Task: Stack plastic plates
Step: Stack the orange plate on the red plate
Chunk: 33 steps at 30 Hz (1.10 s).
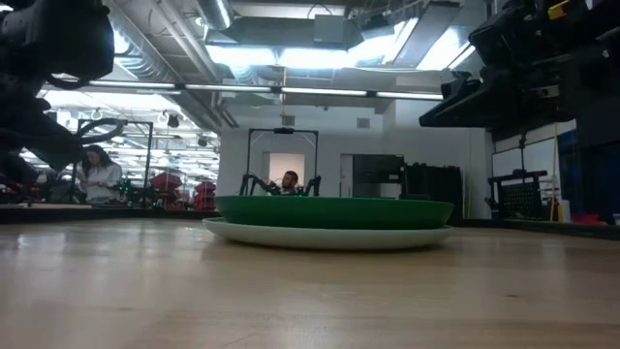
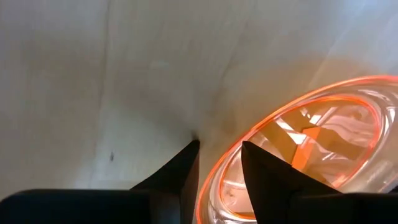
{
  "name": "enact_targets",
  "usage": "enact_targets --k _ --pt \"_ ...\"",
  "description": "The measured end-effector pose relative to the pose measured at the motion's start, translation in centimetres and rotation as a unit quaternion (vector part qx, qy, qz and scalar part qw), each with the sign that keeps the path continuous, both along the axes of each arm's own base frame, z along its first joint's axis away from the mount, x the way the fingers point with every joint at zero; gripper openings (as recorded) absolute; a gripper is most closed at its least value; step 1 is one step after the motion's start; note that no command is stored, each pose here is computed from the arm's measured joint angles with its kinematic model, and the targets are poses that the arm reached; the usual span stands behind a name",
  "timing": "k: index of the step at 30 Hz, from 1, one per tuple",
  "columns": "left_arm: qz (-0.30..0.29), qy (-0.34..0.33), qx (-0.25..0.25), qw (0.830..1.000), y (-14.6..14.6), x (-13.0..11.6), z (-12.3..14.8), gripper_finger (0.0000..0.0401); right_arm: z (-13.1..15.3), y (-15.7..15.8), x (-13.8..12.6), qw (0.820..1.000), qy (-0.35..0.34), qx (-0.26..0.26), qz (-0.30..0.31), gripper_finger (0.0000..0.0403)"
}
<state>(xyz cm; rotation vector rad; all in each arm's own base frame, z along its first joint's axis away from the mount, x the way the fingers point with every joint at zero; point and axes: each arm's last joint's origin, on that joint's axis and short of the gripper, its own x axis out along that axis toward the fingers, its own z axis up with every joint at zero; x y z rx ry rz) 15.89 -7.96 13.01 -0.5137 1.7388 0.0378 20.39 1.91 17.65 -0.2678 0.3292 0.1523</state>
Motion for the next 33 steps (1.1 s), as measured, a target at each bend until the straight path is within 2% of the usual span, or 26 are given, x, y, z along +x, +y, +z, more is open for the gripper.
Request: enact_targets --k 5,16,25,33 --pt "0.001 0.0 -0.012 1.0 -0.1 0.0 -0.1 0.0099 0.0 0.0 0.0 1.0 0.0 0.0 0.0 0.0133" --pt "-0.003 -0.007 -0.021 1.0 -0.2 0.2 -0.2 0.0008 0.0 0.0 0.0 1.0 0.0 0.0 0.0 0.0133" --pt "-0.002 -0.021 -0.025 0.999 -0.3 0.6 0.1 0.0003 0.0 0.0 0.0 1.0 -0.002 0.0 0.0 0.0133" --pt "0.037 -0.112 -0.053 0.992 0.3 3.5 3.3 0.0002 0.2 0.0 0.1 1.0 -0.011 0.001 0.0 0.0133"
